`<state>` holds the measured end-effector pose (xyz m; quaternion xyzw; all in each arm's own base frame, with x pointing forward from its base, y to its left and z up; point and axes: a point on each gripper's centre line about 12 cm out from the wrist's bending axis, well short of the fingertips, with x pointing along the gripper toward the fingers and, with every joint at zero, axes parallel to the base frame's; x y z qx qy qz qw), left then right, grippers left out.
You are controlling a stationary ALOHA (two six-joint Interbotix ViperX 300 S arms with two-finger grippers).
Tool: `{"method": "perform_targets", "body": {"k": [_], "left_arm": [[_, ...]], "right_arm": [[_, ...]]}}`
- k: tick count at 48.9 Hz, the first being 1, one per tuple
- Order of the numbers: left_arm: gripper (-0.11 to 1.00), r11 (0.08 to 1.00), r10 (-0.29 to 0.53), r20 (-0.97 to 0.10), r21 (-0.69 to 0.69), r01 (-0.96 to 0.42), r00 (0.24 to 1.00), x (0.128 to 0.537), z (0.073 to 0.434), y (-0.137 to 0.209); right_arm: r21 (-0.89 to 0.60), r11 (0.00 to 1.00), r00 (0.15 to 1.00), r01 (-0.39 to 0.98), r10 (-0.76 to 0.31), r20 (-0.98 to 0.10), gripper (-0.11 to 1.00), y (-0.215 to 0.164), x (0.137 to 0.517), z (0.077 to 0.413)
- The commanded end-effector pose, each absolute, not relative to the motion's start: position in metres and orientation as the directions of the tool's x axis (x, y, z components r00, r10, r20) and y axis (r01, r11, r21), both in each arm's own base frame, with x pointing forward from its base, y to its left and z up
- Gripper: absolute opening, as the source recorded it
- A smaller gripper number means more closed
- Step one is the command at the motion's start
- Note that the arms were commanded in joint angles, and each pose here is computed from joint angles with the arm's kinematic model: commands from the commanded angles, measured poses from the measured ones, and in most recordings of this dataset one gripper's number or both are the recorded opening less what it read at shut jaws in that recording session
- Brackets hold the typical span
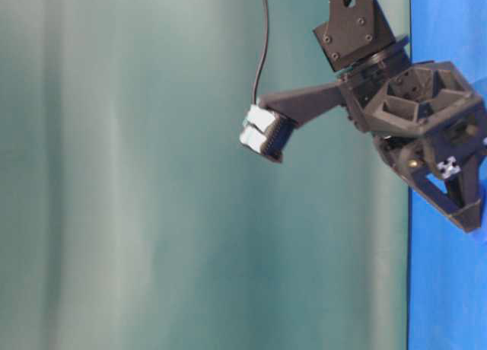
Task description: Insert the shaft placed at a random location into the center hole of the small gear at another random location.
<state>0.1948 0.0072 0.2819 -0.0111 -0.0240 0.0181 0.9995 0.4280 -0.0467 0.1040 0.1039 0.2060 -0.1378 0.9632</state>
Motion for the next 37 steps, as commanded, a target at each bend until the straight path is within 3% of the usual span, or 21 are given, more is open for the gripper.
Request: {"method": "perform_targets", "body": {"k": [1, 10, 13, 37], "left_arm": [[0.0, 0.999, 0.039, 0.057, -0.022, -0.038, 0.998, 0.196, 0.285, 0.008], [0.0, 0.999, 0.039, 0.057, -0.022, -0.038, 0.998, 0.196, 0.285, 0.008], [0.0, 0.999, 0.039, 0.058, -0.022, -0.038, 0.998, 0.196, 0.286, 0.008], [0.0, 0.999, 0.039, 0.058, -0.023, -0.038, 0.998, 0.196, 0.286, 0.008]], "right_arm": [[0.156, 0.942, 0.895, 0.297, -0.217, -0.39, 0.31, -0.044, 0.433, 0.12], [0.17, 0.945, 0.91, 0.278, -0.203, -0.361, 0.81, -0.038, 0.432, 0.141], [0.174, 0.947, 0.916, 0.27, -0.197, -0.351, 0.92, -0.037, 0.431, 0.15], [0.207, 0.957, 0.957, 0.202, -0.148, -0.249, 0.87, -0.029, 0.407, 0.24]]}}
